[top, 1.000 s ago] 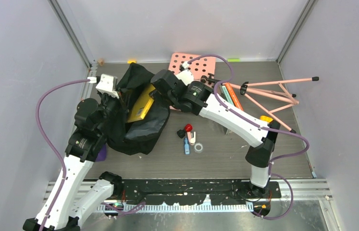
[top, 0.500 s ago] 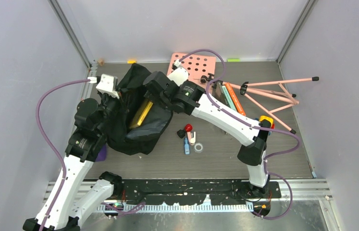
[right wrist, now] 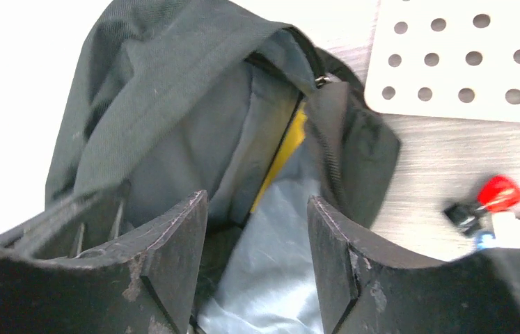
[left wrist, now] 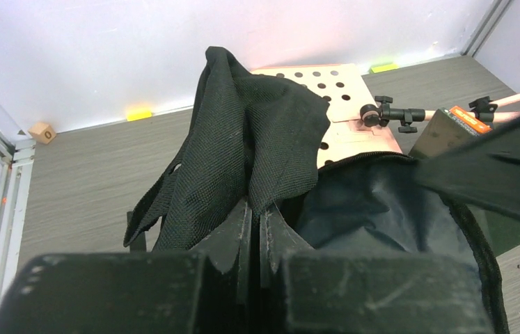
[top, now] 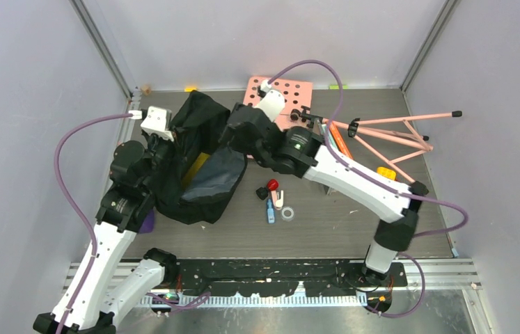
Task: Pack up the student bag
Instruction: Place the book in the student bag.
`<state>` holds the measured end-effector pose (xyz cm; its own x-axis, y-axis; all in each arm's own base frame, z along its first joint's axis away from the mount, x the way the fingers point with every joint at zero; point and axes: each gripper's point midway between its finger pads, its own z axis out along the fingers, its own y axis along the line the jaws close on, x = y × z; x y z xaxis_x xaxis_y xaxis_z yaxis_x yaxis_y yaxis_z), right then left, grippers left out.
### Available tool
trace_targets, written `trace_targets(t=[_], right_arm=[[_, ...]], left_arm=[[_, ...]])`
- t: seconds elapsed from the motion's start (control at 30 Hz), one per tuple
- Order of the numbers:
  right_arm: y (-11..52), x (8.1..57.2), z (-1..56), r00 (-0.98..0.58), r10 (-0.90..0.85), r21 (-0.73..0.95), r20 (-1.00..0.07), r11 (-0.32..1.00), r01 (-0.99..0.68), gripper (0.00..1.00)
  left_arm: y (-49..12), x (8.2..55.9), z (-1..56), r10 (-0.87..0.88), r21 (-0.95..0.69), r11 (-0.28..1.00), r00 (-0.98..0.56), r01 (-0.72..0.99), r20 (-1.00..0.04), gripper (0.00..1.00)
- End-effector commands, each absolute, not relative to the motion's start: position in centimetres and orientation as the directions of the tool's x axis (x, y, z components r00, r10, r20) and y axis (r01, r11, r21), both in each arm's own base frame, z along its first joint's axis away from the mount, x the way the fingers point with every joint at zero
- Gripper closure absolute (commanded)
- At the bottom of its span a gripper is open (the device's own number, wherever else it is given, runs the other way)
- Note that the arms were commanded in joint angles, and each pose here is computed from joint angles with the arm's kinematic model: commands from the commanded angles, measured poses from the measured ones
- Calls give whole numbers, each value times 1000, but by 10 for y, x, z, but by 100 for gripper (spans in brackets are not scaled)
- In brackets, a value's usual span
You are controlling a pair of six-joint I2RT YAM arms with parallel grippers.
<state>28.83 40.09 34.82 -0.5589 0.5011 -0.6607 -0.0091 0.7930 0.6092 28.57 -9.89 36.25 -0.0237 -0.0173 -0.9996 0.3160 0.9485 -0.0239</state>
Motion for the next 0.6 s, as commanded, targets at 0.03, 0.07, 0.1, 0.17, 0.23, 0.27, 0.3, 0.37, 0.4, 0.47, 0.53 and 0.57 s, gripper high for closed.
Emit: trace_targets(t=[0.03,0.07,0.1,0.17,0.23,0.27,0.3,0.37,0.4,0.47,0.53,0.57], right_arm=[[339,280,406,-395,455,550,-798,817,-170,36],[322,279,414,-362,429,513,-828,840,-176,35],[307,282,407,-358,394,470,-846,869,-155,34],[273,289,401,-362,337,401,-869,909,-115,34],[247,294,387,-425,276,354,-862,928,-116,34],[235,292,381,-452,255,336,-855,936,-108,34],[221,300,372,-480,240,321,-844,943,-93,35],[199,304,353,-541,185,265,-821,962,-73,36],[182,306,341,-572,166,227,-803,973,-36,37],[163,307,320,-630,104,149,-770,989,-18,37],[149,308,304,-670,62,89,-740,996,-6,39],[147,309,298,-684,47,74,-728,997,-9,39]], left_arm=[[-92,291,361,3,-3,962,-20,273,-1000,100],[-92,292,360,4,-2,962,-22,271,-1000,100],[-92,292,359,7,-1,963,-26,270,-1000,100],[-91,293,358,10,2,964,-28,266,-1000,100],[-91,293,357,16,7,965,-30,263,-999,100],[-89,293,357,18,10,966,-30,259,-999,100],[-88,293,357,20,12,967,-27,254,-999,100],[-87,293,357,23,16,969,-27,245,-999,100],[-86,294,356,25,18,970,-28,241,-999,100],[-85,295,355,31,23,972,-32,235,-999,100],[-84,296,353,36,27,973,-36,230,-999,100],[-84,297,353,39,29,973,-39,230,-998,100]])
